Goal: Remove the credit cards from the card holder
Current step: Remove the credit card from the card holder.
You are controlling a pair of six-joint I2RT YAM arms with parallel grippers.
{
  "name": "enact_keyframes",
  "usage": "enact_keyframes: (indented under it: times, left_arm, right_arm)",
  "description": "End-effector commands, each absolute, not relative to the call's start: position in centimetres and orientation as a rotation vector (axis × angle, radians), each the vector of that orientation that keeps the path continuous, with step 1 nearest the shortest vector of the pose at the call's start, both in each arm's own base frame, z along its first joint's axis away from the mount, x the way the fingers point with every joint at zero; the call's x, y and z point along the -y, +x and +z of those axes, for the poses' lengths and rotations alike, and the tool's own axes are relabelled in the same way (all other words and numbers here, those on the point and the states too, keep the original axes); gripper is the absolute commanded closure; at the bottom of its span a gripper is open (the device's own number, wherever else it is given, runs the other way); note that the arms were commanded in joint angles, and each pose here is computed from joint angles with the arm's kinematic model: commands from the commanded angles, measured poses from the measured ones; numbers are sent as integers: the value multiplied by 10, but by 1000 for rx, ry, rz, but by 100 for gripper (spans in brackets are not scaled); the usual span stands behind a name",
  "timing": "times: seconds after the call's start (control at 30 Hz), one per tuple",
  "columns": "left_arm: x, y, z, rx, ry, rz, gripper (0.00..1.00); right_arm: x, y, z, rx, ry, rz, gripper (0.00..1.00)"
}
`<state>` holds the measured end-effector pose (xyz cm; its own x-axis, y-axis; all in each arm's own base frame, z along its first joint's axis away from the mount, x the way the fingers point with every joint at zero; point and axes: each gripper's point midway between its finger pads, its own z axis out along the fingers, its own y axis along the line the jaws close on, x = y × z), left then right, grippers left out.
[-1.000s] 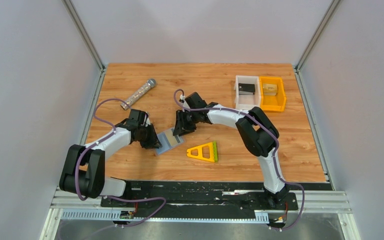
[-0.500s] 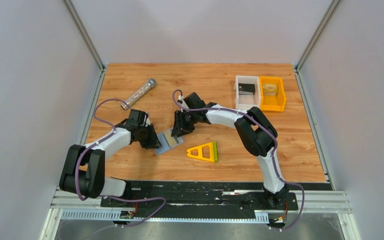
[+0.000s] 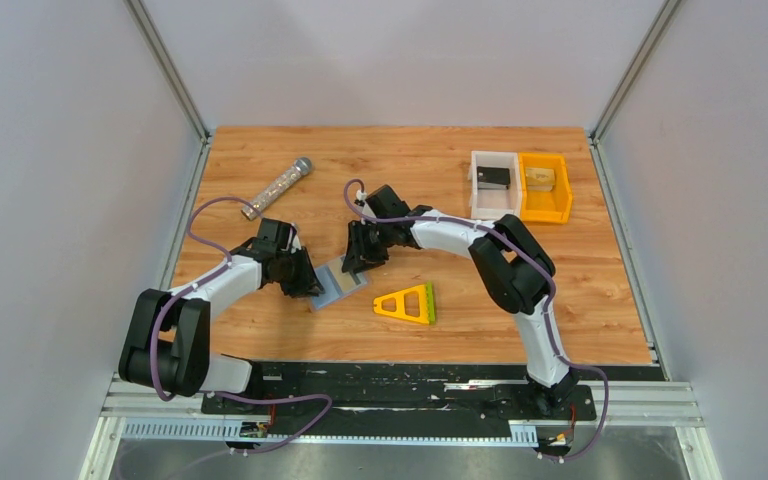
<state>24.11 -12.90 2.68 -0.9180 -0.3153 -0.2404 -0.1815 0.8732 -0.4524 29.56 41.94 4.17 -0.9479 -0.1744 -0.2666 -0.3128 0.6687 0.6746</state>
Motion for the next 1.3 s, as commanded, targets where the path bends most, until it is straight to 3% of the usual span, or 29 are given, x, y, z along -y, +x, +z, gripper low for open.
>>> enact_keyframes:
  times: [0.0,0.4,0.93,1.27]
  left_arm:
    - [124,240,21,-2736,-358,-585,71]
    - [124,239,21,-2736,-359,-585,71]
    - [124,239,20,-2738,-358,-587,71]
    - [125,241,21,-2737,-357,-591,71]
  right_arm:
    - [-422,308,69,-2609,-408,1103,63]
    - [-414,311,48,-2647,-399,1017,63]
    - [-407,321,62,-2612,-403,992,63]
    - [-414,304,45,-2674,-423,1046,64]
